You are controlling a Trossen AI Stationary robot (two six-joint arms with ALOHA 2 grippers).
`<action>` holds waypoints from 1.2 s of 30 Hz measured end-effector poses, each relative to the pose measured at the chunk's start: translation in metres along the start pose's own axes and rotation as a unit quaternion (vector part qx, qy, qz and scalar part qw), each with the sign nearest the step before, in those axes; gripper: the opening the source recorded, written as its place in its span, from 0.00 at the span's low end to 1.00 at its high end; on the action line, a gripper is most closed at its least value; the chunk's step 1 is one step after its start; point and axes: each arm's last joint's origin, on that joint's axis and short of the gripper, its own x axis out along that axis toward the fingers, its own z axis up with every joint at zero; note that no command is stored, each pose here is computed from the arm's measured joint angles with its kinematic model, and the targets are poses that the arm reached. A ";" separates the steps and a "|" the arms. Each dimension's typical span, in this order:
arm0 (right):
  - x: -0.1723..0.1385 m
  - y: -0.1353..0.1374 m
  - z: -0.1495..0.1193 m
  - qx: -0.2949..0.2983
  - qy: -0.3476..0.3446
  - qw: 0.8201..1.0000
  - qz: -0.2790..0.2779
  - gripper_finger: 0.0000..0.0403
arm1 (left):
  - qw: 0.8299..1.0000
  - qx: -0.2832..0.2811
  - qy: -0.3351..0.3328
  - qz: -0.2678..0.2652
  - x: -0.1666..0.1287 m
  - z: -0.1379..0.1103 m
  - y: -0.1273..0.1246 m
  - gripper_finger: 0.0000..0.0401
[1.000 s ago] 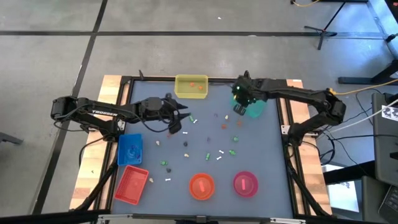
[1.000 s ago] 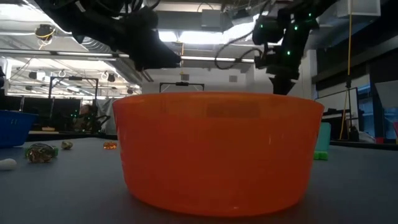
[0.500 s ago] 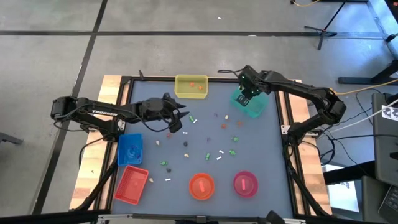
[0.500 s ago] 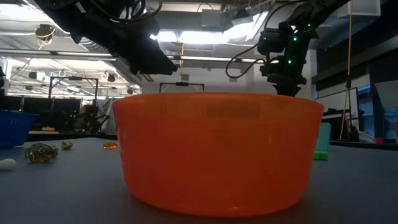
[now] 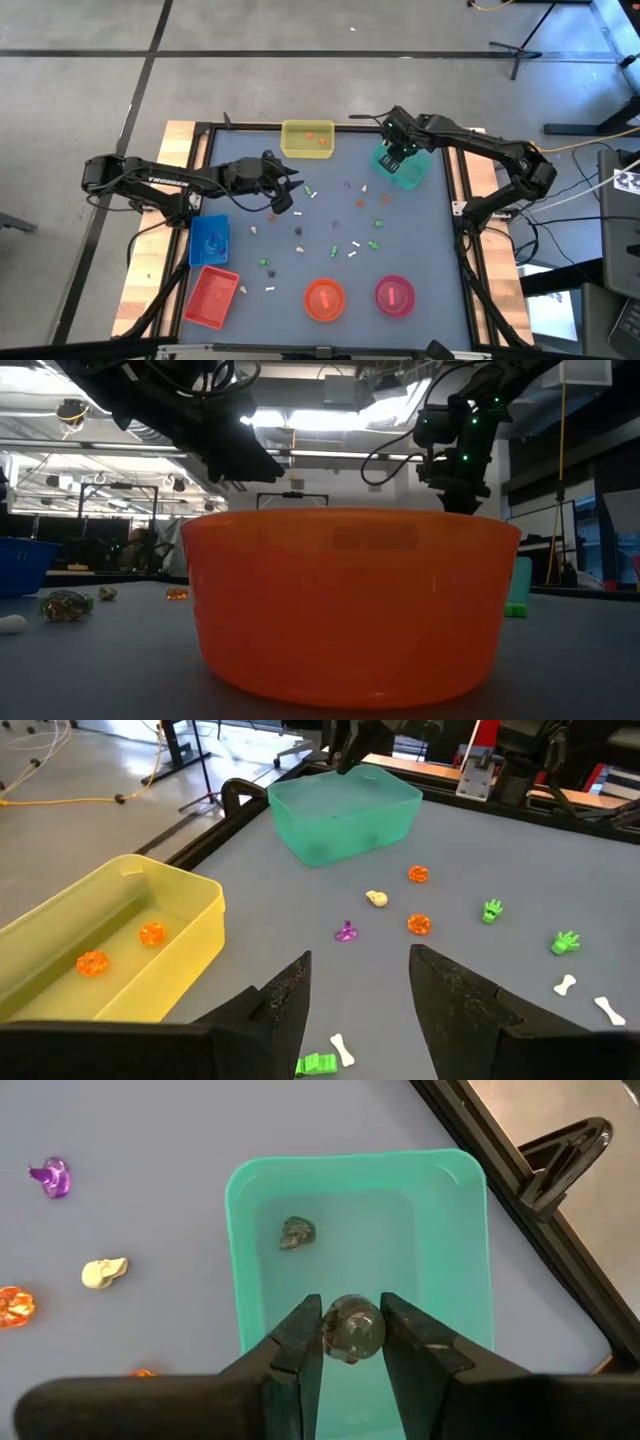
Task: Sort Halloween decoration
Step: Put the black skull toy into the light blue bin, then put the white bone toy into the orange bowl
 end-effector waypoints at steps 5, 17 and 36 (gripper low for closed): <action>0.000 0.000 -0.001 -0.001 0.005 1.000 0.005 0.29 | 1.000 0.000 0.000 0.000 0.000 0.000 0.000 0.39; 0.000 0.000 -0.001 -0.001 0.004 1.000 0.005 0.52 | 1.000 0.000 0.000 0.000 0.000 0.000 0.000 0.39; 0.000 0.004 -0.001 0.000 0.002 0.998 0.070 0.54 | 0.999 0.026 0.004 -0.031 0.000 0.000 -0.002 0.39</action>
